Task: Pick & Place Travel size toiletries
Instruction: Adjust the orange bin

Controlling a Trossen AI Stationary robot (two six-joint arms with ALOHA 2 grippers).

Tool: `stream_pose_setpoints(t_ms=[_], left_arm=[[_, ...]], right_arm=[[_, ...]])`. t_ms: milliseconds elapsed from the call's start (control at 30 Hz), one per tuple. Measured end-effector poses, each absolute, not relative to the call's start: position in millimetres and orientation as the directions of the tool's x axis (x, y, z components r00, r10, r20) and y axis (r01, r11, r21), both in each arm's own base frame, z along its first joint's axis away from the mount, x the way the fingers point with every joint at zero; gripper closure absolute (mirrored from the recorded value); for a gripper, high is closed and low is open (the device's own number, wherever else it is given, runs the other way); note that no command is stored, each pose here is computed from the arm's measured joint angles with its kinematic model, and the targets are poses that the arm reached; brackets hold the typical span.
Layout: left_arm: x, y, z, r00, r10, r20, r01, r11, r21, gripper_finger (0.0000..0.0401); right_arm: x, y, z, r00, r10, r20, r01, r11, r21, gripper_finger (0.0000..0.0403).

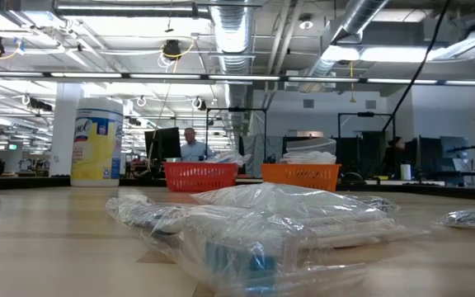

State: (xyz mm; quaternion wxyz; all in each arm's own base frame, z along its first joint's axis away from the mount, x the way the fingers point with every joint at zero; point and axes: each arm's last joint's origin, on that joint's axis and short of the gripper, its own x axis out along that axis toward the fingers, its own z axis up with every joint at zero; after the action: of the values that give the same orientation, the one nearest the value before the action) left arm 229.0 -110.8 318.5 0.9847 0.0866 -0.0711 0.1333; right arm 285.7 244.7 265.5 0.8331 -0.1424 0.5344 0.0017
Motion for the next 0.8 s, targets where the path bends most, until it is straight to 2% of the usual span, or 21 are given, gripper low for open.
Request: stream_pose_setpoints(t_ms=[167, 367, 500, 667, 800], left_arm=[[229, -111, 318, 0.955, 0.249, 0.158, -0.273, 0.950, 0.153, 0.0155], [230, -110, 317, 0.956, 0.251, 0.152, -0.274, 0.949, 0.155, 0.0155], [232, -107, 315, 0.962, 0.232, 0.142, -0.254, 0.953, 0.162, 0.0155], [241, -100, 308, 0.994, 0.046, 0.096, -0.061, 0.985, 0.163, 0.0155], [248, -87, 302, 0.995, -0.089, 0.035, 0.086, 0.991, 0.099, 0.0155]], right_arm=[[283, 243, 248, 0.456, -0.132, -0.880, -0.148, 0.964, -0.221, 0.0403], [275, 231, 239, 0.581, -0.021, -0.813, -0.131, 0.984, -0.119, 0.0403], [269, 221, 230, 0.645, 0.005, -0.764, -0.124, 0.987, -0.098, 0.0403], [247, 203, 248, 0.800, -0.136, -0.584, 0.045, 0.985, -0.168, 0.0403], [228, 187, 274, 0.891, -0.153, -0.427, 0.102, 0.985, -0.141, 0.0403]])
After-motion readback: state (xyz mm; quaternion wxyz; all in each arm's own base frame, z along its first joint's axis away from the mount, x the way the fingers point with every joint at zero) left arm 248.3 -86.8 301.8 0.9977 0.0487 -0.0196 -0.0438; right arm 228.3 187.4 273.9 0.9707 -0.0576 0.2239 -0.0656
